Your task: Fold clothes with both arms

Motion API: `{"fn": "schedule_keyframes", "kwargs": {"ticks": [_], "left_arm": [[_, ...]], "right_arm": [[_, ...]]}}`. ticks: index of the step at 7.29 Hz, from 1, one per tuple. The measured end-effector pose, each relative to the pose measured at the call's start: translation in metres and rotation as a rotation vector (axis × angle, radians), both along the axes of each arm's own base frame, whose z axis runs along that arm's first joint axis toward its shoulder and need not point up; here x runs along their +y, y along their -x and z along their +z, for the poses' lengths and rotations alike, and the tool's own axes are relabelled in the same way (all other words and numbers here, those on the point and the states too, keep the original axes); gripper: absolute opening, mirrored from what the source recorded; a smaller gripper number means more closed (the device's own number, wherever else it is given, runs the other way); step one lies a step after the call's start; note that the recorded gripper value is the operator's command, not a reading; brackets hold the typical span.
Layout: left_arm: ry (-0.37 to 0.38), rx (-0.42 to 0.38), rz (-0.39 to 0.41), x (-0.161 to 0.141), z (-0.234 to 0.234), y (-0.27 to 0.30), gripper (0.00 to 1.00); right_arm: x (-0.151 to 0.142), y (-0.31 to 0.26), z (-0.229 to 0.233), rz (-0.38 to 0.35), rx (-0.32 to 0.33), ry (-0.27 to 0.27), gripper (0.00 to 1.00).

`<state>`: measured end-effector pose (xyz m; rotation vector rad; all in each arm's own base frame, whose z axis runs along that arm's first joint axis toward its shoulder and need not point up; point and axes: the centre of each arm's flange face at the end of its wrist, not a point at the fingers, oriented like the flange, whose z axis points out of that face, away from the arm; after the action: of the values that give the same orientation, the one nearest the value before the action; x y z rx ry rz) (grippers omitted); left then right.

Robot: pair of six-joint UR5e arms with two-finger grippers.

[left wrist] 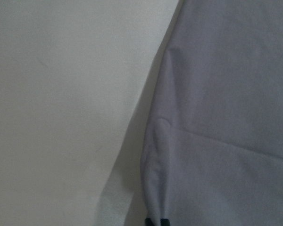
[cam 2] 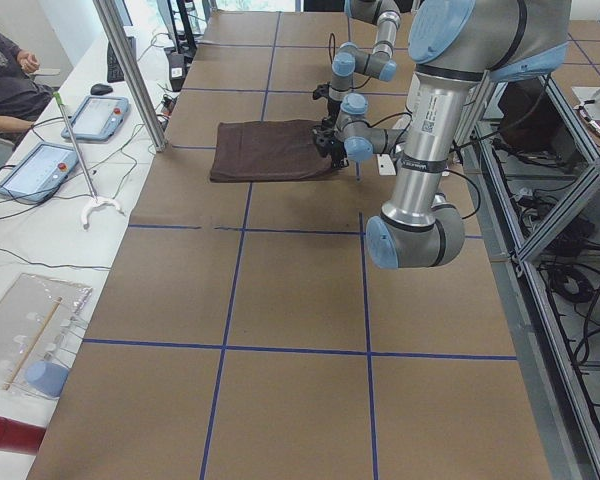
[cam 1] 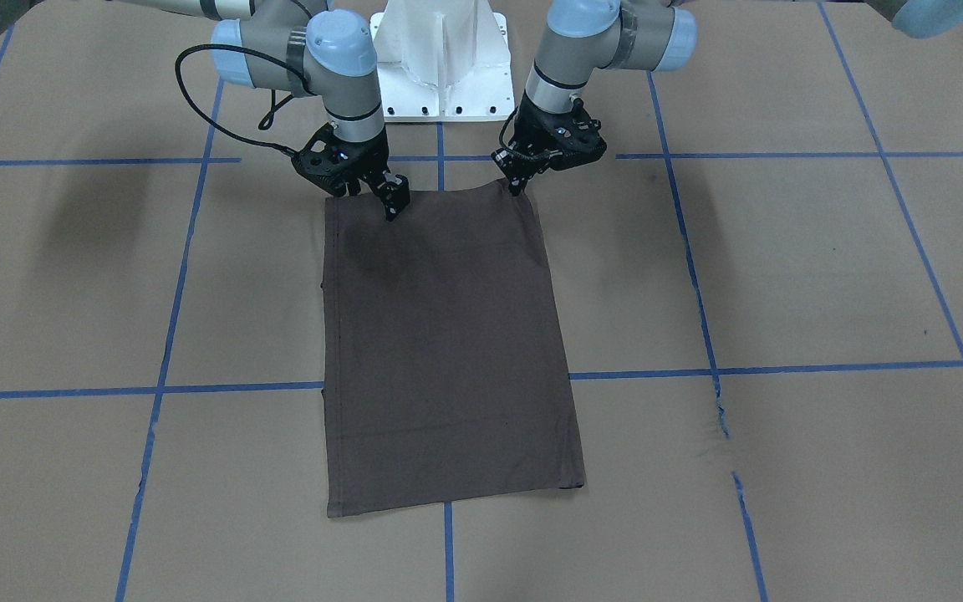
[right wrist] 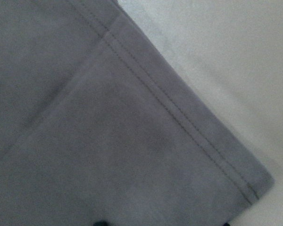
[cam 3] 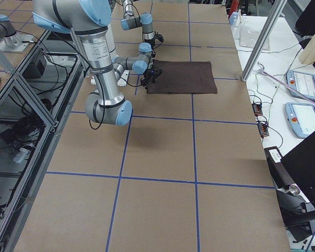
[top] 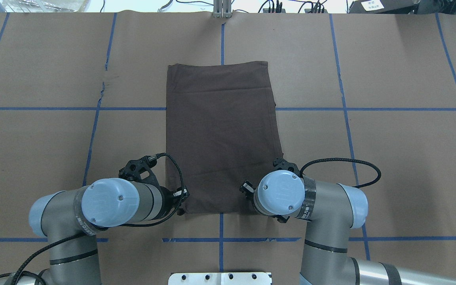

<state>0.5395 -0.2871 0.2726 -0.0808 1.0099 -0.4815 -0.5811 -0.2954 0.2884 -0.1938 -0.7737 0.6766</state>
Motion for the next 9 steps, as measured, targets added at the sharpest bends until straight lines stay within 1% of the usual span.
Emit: {"fn": "schedule_keyframes", "kwargs": {"ticks": [4,9], "left_arm": [[0.0,0.0,-0.001,0.0,0.0,0.001,0.0],[-0.002,0.005,-0.001,0.0,-0.003,0.002,0.0]], "right_arm": [[-0.006,-0.002,-0.009,0.002,-0.014,0.003,0.0],[-0.012,-0.003,-0.027,0.016,-0.044,-0.009,0.0]]}}
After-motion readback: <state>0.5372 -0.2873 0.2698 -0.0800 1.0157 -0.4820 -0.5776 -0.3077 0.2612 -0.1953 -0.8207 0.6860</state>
